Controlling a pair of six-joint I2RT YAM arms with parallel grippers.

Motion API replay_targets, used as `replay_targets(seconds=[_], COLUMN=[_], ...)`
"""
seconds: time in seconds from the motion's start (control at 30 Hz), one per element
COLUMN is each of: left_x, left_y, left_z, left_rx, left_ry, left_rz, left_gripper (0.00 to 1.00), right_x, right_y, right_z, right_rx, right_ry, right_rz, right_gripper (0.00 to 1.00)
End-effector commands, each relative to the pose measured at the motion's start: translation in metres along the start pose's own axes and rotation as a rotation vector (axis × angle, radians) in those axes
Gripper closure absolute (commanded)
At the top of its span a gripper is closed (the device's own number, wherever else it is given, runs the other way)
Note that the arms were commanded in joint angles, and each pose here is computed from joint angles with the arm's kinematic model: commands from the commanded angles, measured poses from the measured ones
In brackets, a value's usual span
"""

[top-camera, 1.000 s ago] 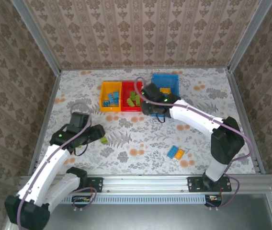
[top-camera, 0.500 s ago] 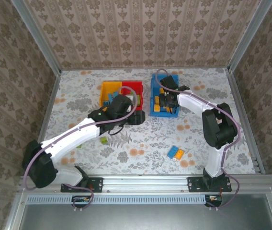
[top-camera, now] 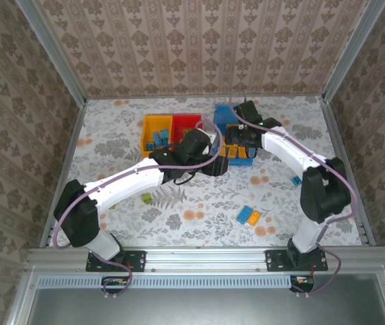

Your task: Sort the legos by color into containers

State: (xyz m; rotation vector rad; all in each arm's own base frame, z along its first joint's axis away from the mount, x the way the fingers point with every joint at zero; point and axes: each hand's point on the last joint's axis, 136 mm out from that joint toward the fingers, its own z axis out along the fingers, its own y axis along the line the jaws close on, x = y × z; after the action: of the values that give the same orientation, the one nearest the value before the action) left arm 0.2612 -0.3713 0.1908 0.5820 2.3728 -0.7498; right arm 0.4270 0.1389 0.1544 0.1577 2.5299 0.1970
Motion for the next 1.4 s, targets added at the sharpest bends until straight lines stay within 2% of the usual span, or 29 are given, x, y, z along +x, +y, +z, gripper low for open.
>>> replay_targets(seconds=[0.0, 0.07, 0.23, 0.43, 0.6, 0.77, 0.87, 1.17, 1.27, 1.37], left_x=[-0.013, -0.012, -0.01, -0.003, 0.002, 0.006, 0.007, 0.007, 0.008, 0.01], left_y=[-0.022, -0.029, -0.056, -0.078, -0.08, -0.075, -0.071, -0.056, -0.048, -0.034], left_z=[0.011, 0.021, 0.049, 0.074, 0.074, 0.065, 0.061, 0.05, 0.045, 0.037], left_rx=[0.071, 0.09, 0.164, 0.22, 0.231, 0.214, 0.198, 0.154, 0.134, 0.105], left_ry=[-0.012, 0.001, 0.041, 0.09, 0.11, 0.111, 0.107, 0.093, 0.087, 0.08], left_rz=[0.061, 0.079, 0.139, 0.169, 0.173, 0.17, 0.164, 0.148, 0.135, 0.116], left_gripper=[0.26, 0.25, 0.25, 0.24, 0.24, 0.24, 0.24, 0.24, 0.25, 0.25], right_x=[0.0, 0.006, 0.046, 0.105, 0.105, 0.105, 0.109, 0.122, 0.128, 0.135], right_y=[-0.049, -0.087, -0.184, -0.241, -0.271, -0.283, -0.286, -0.248, -0.226, -0.196], right_z=[-0.038, -0.049, -0.065, -0.032, -0.012, 0.007, 0.018, 0.028, 0.026, 0.023], right_rx=[0.074, 0.117, 0.274, 0.329, 0.35, 0.349, 0.338, 0.263, 0.233, 0.203], right_ry=[-0.029, -0.038, -0.006, 0.1, 0.1, 0.127, 0.164, 0.211, 0.198, 0.2], right_rz=[0.052, 0.115, 0.33, 0.651, 0.734, 0.742, 0.746, 0.752, 0.788, 0.797], right_gripper=[0.32, 0.31, 0.27, 0.23, 0.23, 0.24, 0.29, 0.7, 0.78, 0.8])
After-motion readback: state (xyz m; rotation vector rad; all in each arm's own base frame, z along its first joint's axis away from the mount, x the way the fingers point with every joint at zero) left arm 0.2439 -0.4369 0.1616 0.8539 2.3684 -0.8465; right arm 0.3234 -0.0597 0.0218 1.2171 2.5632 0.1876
